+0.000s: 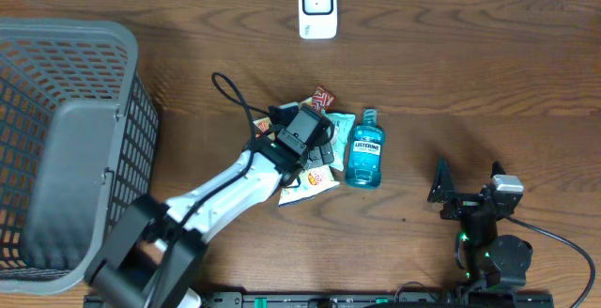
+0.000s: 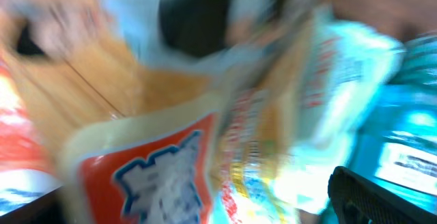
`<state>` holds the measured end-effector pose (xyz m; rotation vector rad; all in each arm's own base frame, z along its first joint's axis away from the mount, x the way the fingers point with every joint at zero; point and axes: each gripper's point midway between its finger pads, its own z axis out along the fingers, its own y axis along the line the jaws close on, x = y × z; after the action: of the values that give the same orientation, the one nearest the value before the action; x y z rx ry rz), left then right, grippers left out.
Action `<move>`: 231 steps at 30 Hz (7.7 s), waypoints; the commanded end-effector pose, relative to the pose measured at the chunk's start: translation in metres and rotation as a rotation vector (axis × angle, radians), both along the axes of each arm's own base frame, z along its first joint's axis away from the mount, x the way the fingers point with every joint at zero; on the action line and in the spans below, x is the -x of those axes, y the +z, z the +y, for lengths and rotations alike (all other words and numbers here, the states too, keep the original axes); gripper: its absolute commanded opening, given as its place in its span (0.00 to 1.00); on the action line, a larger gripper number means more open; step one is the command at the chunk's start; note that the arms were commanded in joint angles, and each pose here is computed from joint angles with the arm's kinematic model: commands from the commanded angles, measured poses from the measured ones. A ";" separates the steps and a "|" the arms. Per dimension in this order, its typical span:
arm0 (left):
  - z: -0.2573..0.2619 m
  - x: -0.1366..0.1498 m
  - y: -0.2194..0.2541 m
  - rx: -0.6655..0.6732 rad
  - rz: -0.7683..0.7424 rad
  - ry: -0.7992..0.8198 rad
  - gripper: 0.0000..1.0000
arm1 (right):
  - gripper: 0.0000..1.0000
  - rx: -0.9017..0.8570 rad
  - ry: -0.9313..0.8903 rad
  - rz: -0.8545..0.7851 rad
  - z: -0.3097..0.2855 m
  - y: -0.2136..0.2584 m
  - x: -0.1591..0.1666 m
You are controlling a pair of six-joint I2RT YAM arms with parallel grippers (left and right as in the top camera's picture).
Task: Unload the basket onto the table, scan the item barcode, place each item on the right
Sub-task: 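Lift the snack bag out and drop it on the table centre, then withdraw the left gripper from the table to a low pose, then move the right gripper left and grasp the Listerine bottle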
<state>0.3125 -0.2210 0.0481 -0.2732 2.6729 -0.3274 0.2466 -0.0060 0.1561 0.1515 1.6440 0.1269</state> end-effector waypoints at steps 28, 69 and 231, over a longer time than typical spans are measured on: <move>0.156 0.029 0.536 -0.594 -1.189 0.078 0.98 | 0.99 0.012 0.005 0.000 0.001 0.000 0.000; 0.260 0.147 0.540 -0.468 -1.349 0.315 0.98 | 0.99 0.012 0.005 0.001 0.001 -0.001 0.000; 0.205 0.067 0.068 0.081 -0.833 0.203 0.98 | 0.99 -0.220 0.315 0.877 0.118 -0.031 -0.043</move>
<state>0.2472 -0.0179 0.1333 -0.2956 1.7522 -0.3778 0.2813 0.1233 0.1262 0.0382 2.5216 0.6263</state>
